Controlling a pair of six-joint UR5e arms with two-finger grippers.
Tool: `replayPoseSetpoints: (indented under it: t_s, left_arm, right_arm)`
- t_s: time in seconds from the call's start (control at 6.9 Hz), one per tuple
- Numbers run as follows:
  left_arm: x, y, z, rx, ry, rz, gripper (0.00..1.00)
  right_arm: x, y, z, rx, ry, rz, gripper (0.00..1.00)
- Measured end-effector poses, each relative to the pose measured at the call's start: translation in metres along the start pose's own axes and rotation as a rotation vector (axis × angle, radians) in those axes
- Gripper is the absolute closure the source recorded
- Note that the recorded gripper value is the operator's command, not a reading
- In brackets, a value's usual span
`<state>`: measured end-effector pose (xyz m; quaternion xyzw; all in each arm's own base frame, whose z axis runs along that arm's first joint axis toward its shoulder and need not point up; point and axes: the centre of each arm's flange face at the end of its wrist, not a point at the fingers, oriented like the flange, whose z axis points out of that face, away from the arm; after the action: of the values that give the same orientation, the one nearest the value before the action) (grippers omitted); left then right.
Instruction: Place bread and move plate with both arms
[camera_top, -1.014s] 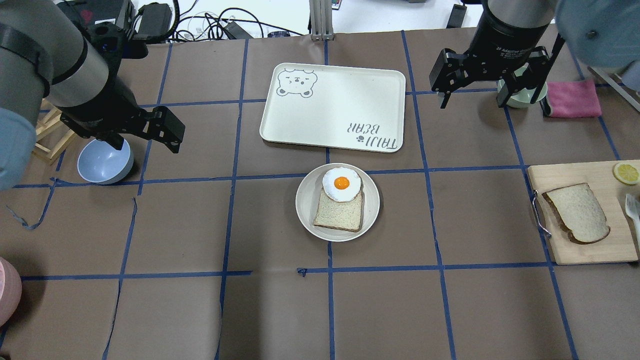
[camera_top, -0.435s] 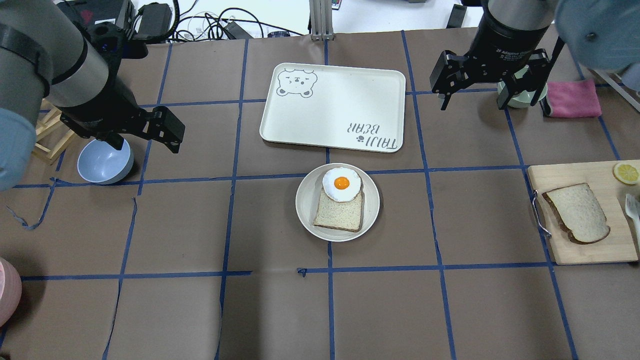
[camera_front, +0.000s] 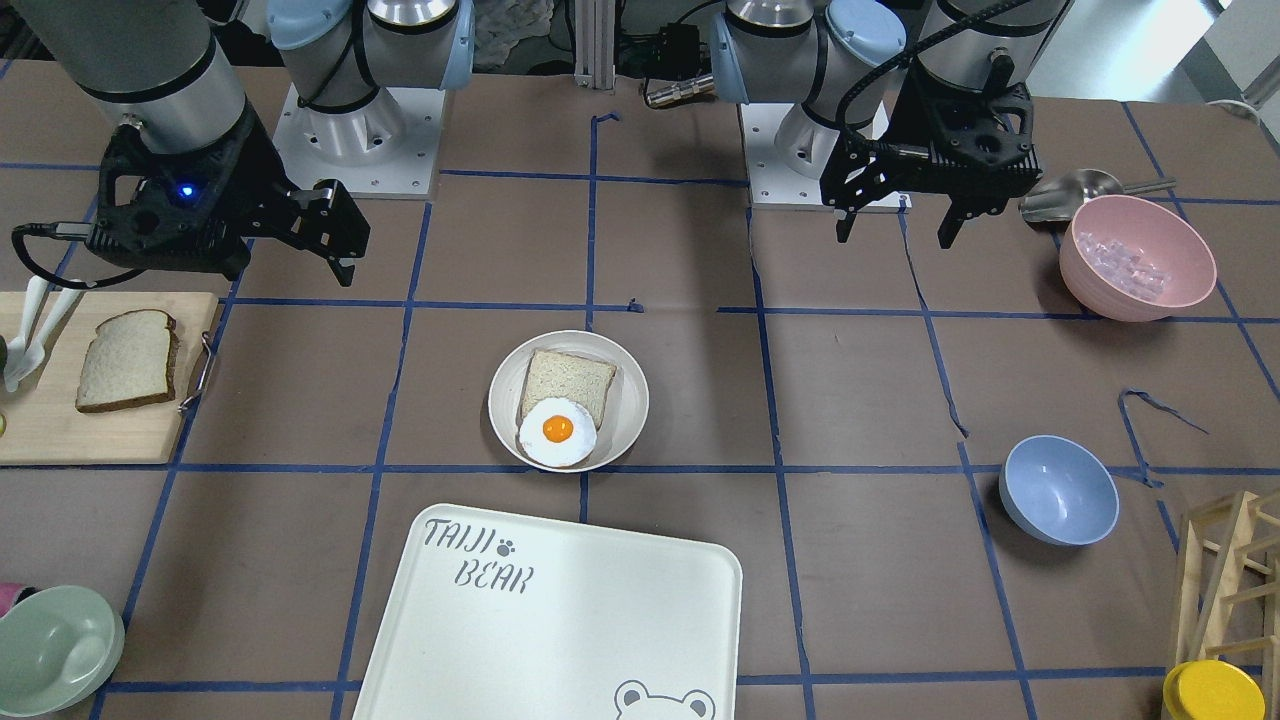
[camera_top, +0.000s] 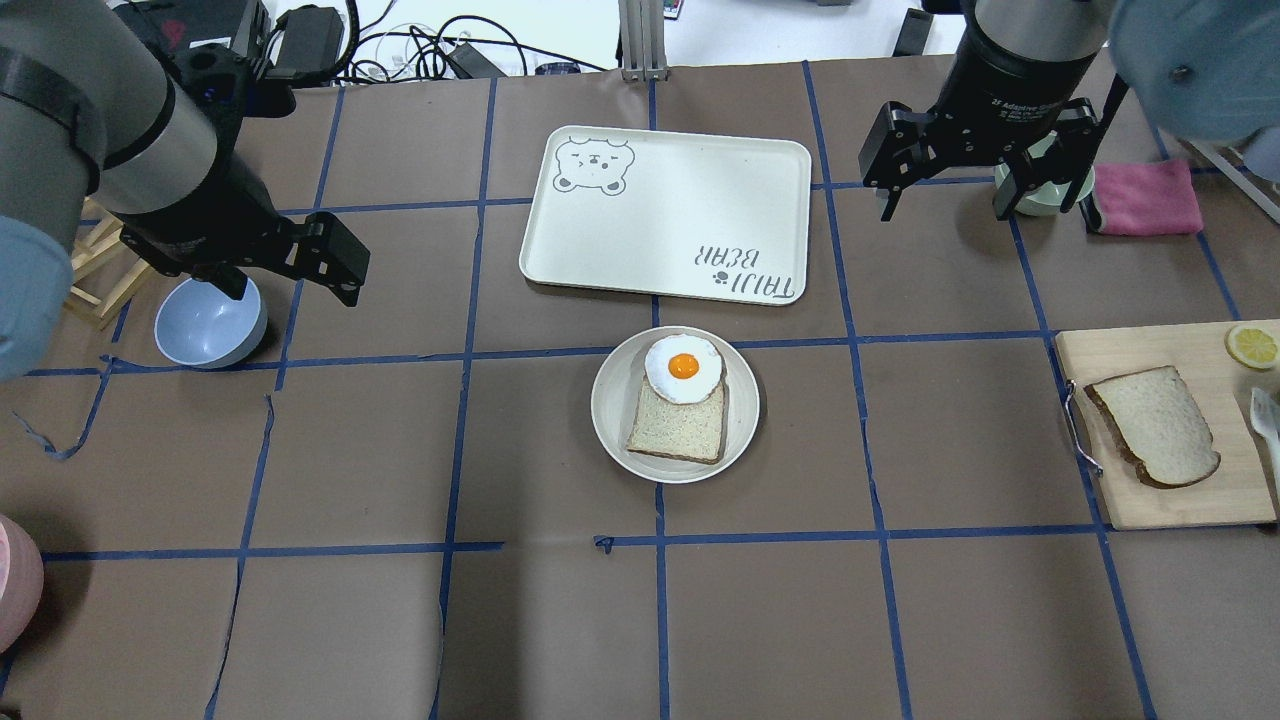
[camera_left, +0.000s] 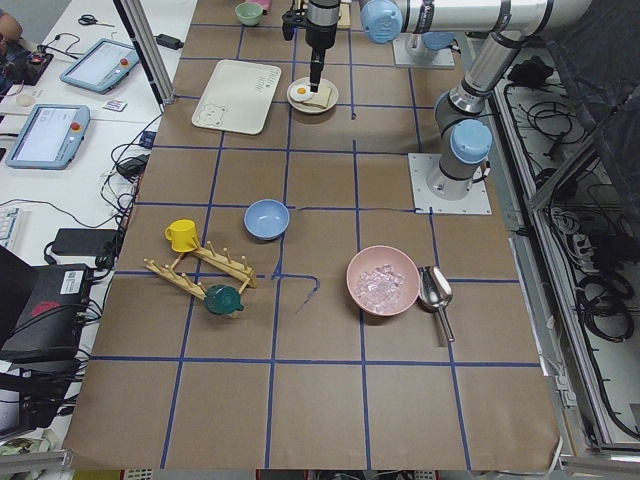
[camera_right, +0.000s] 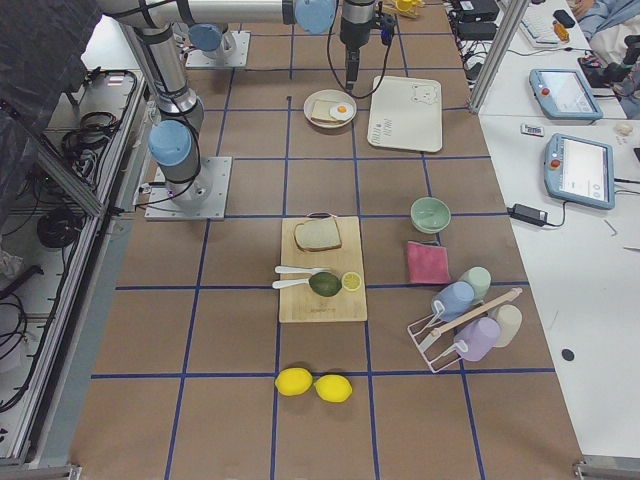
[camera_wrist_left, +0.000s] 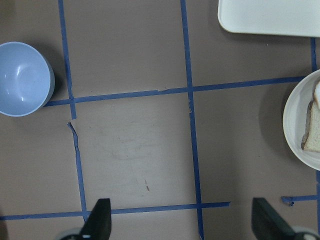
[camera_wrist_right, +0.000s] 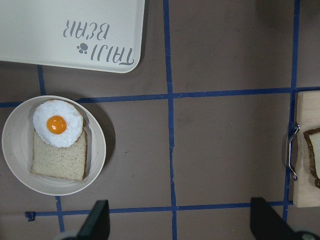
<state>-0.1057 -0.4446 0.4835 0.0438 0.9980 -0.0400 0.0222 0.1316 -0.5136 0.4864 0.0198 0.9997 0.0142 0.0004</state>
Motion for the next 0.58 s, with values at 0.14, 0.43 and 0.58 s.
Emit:
replayPoseSetpoints:
  t_s: [0.14,0.43,0.58]
  left_arm:
    - [0.0000,-0.0001,-0.0001,0.001,0.000,0.000,0.00]
    - [0.0001,-0.0001,-0.0001,0.001,0.001,0.000,0.00]
    - [0.0001,-0.0001,-0.0001,0.001,0.001,0.000,0.00]
  right_arm:
    - [0.0000,0.0006,-0.0010,0.002,0.000,0.000,0.00]
    - [-0.0023,0.0015,-0.0042,0.016,-0.001,-0.006,0.00]
    - [-0.0015,0.0012,-0.0053,0.020,0.004,-0.009,0.00]
